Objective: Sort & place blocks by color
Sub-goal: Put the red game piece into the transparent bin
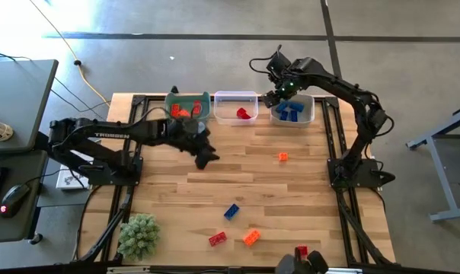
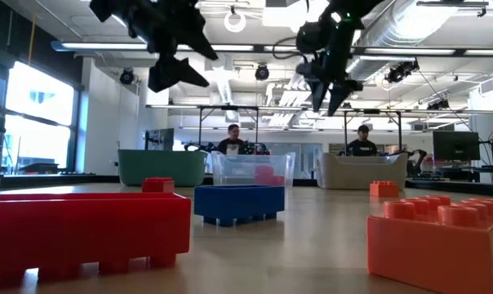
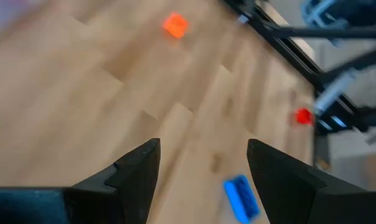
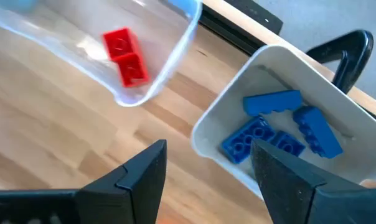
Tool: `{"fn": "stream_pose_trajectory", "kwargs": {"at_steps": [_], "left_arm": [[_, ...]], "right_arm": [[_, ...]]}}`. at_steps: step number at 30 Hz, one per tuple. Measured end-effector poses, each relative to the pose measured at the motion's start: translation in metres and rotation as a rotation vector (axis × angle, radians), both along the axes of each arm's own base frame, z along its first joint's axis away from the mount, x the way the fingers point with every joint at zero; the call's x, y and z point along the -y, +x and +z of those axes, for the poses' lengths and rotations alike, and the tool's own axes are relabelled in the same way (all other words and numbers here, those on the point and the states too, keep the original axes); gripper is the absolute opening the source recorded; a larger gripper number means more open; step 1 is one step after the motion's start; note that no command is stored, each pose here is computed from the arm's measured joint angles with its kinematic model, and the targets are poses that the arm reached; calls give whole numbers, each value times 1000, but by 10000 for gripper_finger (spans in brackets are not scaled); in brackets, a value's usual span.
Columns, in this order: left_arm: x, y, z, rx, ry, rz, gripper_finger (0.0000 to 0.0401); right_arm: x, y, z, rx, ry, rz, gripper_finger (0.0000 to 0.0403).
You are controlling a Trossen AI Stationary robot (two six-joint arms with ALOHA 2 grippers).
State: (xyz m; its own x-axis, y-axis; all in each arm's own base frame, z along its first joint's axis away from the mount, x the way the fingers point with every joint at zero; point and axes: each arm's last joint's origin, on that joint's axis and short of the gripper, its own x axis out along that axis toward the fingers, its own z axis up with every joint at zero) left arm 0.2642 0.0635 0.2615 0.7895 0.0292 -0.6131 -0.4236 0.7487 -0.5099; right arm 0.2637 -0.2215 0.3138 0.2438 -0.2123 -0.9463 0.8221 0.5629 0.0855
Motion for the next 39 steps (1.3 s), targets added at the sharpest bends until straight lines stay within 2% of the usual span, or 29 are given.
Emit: {"fn": "stream_pose_trajectory", "kwargs": {"at_steps": [5, 10, 18, 23, 26, 32, 39], "left_arm": [[36, 7, 0, -6, -2, -31, 230], [70, 8, 0, -9, 12, -40, 228], [118, 3, 1, 10, 22, -47, 227], [137, -3, 1, 26, 103, -8, 227], [138, -6, 0, 21, 169, 74, 227], [117, -8, -4, 2, 217, 361, 227], [84, -11, -11, -108, 227, 480, 227]], "right_arm": [[-17, 10, 25, 30, -11, 26, 220], [-34, 21, 41, 29, -80, 49, 220], [-54, 31, 43, 24, -70, 38, 220], [-67, 36, 42, 21, -51, 37, 220], [-75, 40, 42, 27, -46, 45, 220], [-86, 45, 43, 28, -46, 82, 220], [-87, 46, 43, 13, -76, 83, 220]]}}
